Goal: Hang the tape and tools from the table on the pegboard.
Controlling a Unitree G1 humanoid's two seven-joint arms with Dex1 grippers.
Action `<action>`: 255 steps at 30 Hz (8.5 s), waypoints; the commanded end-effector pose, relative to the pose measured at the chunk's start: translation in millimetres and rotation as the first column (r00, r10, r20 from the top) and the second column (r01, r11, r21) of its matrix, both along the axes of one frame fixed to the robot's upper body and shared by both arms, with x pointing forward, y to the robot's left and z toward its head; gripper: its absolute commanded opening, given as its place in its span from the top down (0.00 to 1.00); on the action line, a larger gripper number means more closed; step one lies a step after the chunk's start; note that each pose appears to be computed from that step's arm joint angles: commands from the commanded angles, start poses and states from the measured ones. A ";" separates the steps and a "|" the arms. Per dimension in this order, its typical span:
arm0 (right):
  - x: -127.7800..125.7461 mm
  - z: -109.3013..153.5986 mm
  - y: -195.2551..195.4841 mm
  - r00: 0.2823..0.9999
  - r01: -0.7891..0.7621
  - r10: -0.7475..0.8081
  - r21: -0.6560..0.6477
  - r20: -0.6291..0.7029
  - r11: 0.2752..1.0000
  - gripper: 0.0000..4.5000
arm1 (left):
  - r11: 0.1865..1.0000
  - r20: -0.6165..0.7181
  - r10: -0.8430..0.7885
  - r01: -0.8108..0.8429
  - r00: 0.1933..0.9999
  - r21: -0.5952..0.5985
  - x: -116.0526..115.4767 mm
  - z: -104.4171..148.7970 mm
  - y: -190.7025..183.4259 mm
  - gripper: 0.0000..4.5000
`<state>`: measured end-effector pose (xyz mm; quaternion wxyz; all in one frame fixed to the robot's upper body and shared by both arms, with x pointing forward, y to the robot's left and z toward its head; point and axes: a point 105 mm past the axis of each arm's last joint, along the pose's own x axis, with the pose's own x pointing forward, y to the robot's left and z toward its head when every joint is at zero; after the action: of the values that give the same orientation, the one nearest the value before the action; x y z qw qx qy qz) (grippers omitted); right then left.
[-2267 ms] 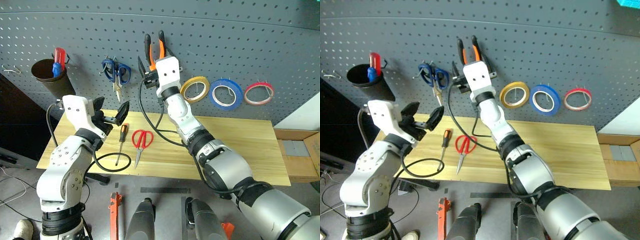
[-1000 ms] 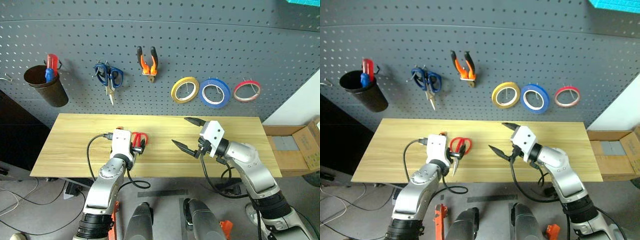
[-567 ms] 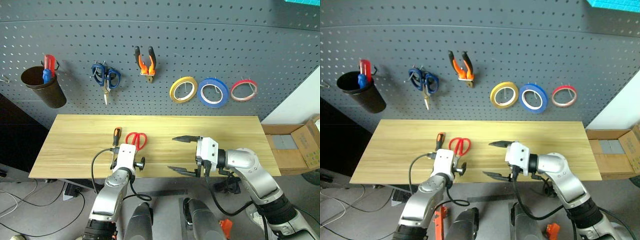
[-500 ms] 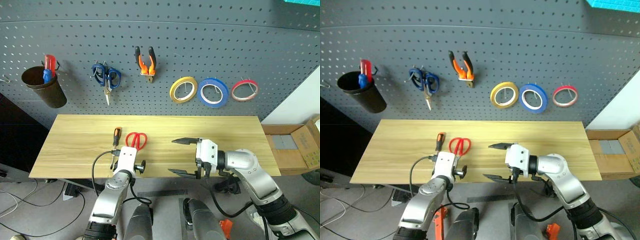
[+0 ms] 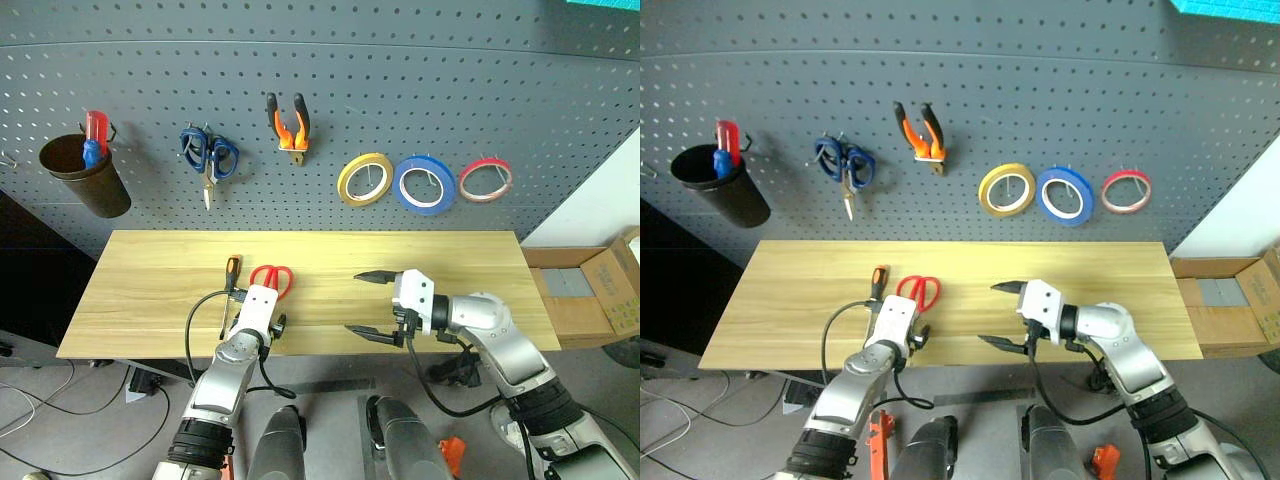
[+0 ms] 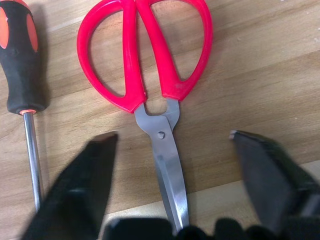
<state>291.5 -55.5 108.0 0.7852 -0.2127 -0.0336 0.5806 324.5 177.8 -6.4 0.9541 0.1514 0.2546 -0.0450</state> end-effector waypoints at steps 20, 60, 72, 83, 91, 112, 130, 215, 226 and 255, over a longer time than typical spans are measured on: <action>10.1 16.4 3.7 0.997 -0.021 0.018 0.035 0.077 0.999 0.00 | 0.999 0.031 0.048 -0.048 0.998 -0.004 -8.3 3.2 8.3 0.96; 18.0 20.5 1.5 0.997 0.006 -0.010 0.053 0.077 0.999 0.00 | 0.991 -0.073 0.058 -0.066 0.996 -0.116 3.2 -7.4 41.6 0.95; 19.0 22.2 2.0 0.997 0.003 -0.007 0.057 0.082 0.998 0.00 | 0.992 -0.015 0.047 -0.049 0.999 -0.119 8.8 5.1 38.8 0.95; 12.8 37.9 -9.2 0.996 0.013 -0.022 0.104 0.085 0.994 0.00 | 0.999 0.234 0.019 -0.009 0.972 -0.046 -3.7 66.8 25.7 0.95; 3.0 63.8 3.1 0.995 0.062 -0.081 0.288 0.051 0.955 0.00 | 0.999 0.472 -0.003 -0.022 0.882 0.049 -45.7 108.0 22.9 0.95; 19.7 104.7 18.2 0.978 0.039 -0.118 0.400 0.174 0.916 0.00 | 0.997 0.692 0.074 -0.055 0.718 -0.050 11.4 173.4 43.5 0.95; 20.3 100.2 7.1 0.968 0.112 -0.191 0.403 0.160 0.908 0.00 | 0.987 0.546 0.082 0.010 0.834 -0.162 43.5 139.9 29.8 0.95; -5.7 113.5 52.9 0.999 -0.035 0.017 0.448 0.044 0.893 0.00 | 0.957 0.678 -0.068 -0.145 0.732 0.253 -2.8 192.3 97.6 0.81; 8.1 184.5 83.8 0.980 -0.107 -0.025 0.623 0.199 0.775 0.00 | 0.851 0.930 -0.137 -0.439 0.342 0.287 -2.2 350.4 129.4 0.81; 12.3 168.3 122.2 0.982 -0.080 -0.024 0.527 0.188 0.846 0.00 | 0.956 0.912 0.078 -0.289 0.403 0.046 82.3 351.9 170.4 0.81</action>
<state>309.5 69.1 265.9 0.8037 -0.0476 -0.2512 0.5372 417.2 345.1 315.8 0.9348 0.2198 -0.2301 0.1580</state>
